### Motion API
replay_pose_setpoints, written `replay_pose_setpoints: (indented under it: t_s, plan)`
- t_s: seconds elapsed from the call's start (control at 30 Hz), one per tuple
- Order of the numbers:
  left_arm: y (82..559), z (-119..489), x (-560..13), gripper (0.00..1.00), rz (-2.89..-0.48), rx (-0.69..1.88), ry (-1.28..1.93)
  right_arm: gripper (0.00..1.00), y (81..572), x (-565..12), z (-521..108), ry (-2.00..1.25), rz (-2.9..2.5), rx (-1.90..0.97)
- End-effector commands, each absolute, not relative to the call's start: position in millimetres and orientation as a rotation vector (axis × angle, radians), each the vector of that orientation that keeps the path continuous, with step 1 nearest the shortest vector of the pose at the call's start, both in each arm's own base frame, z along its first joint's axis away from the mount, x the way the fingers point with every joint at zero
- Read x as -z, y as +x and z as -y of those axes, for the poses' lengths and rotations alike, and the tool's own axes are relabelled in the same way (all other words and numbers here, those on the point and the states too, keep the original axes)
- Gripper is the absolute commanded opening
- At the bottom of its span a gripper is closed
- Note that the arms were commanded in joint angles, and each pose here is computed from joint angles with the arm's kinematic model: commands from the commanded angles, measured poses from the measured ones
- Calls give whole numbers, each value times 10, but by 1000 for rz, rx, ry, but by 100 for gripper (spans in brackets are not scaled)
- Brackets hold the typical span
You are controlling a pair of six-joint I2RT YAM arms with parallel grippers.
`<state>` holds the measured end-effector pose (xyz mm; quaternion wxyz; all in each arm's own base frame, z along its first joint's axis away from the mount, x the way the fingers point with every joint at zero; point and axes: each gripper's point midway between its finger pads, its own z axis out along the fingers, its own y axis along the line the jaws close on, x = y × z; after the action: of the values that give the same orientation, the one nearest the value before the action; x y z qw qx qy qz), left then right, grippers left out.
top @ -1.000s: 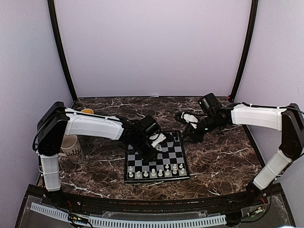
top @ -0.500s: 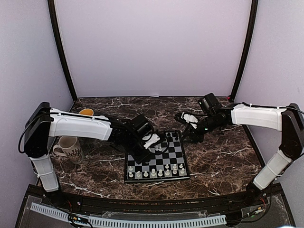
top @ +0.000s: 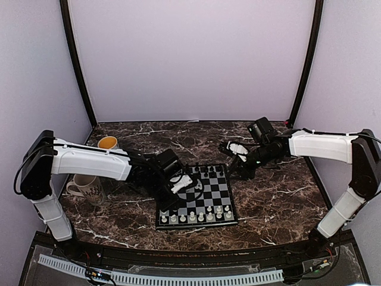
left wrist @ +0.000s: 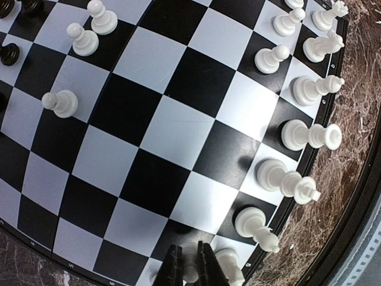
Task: Set up the chess pieces on the board
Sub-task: Place the pawn on b2.
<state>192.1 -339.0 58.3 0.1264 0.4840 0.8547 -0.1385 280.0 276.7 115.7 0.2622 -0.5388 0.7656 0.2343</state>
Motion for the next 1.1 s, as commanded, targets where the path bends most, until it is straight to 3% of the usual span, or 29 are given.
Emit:
replay_pose_setpoints:
  t_s: [0.0, 0.93, 1.07]
  plan:
    - [1866, 3329, -521, 4, -2505, 378, 1446, 39, 2831, -1220, -2825, -1463, -2046, -643]
    - [1800, 3254, -437, 5, -2544, 348, 1504, 39, 2826, -1220, -2824, -1468, -2045, -644]
    - [1819, 3252, -445, 13, -2543, 336, 1496, 39, 2827, -1227, -2827, -1467, -2044, -645]
